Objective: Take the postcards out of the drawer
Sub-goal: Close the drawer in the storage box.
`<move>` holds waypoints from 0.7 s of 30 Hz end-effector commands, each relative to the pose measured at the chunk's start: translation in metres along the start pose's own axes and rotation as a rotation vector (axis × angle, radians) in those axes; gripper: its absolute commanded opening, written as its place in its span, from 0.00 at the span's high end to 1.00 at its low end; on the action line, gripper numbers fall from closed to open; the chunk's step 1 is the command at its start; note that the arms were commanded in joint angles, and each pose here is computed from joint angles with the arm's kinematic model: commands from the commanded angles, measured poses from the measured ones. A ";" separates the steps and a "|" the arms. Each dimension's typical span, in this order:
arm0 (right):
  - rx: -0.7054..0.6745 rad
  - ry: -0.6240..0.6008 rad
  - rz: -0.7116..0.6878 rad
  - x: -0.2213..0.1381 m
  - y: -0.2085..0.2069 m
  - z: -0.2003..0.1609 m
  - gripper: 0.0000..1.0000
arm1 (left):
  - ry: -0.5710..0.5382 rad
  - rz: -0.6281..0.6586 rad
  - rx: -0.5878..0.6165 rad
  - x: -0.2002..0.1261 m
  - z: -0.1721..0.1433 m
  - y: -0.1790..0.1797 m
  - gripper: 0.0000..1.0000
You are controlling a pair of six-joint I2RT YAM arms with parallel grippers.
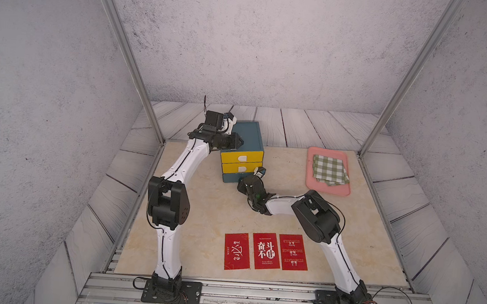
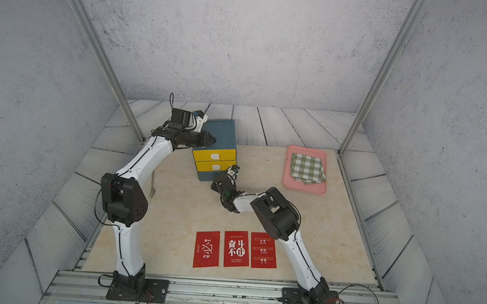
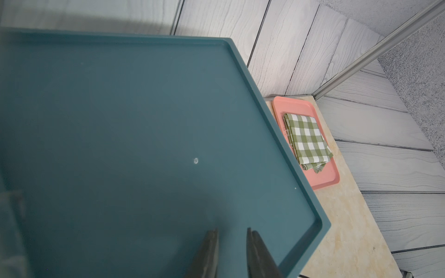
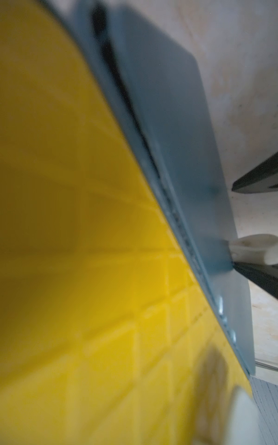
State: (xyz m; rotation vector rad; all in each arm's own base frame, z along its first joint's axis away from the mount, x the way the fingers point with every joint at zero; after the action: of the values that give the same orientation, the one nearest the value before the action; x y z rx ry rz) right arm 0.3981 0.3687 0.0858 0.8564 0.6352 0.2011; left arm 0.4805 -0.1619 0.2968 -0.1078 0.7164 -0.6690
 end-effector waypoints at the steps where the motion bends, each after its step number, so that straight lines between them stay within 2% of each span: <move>1: 0.006 0.015 -0.014 0.005 -0.015 -0.004 0.51 | 0.131 0.028 -0.064 0.008 -0.028 0.009 0.72; 9: -0.048 0.005 -0.007 -0.022 -0.009 -0.008 0.47 | 0.105 0.044 -0.078 0.004 -0.021 0.012 0.58; 14: -0.162 -0.001 0.003 -0.055 0.012 -0.003 0.46 | 0.073 0.053 -0.070 -0.004 -0.014 0.011 0.51; 21: -0.248 -0.032 0.000 -0.119 0.015 0.023 0.46 | -0.039 0.086 -0.022 -0.045 0.007 -0.003 0.41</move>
State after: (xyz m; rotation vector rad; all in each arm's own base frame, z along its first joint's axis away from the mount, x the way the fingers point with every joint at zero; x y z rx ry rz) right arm 0.3251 0.3314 0.1205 0.6510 0.6437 0.2528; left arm 0.4737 -0.1509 0.3079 -0.1192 0.7079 -0.6132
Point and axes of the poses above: each gripper's point midway between its finger pads, its own x axis out along the fingers, its own y axis along the line the jaws close on, z = x × y, the point moved 9 cm from there along -x, back along the fingers, and after that the axes turned 11 degrees about x, right-handed, at the moved point
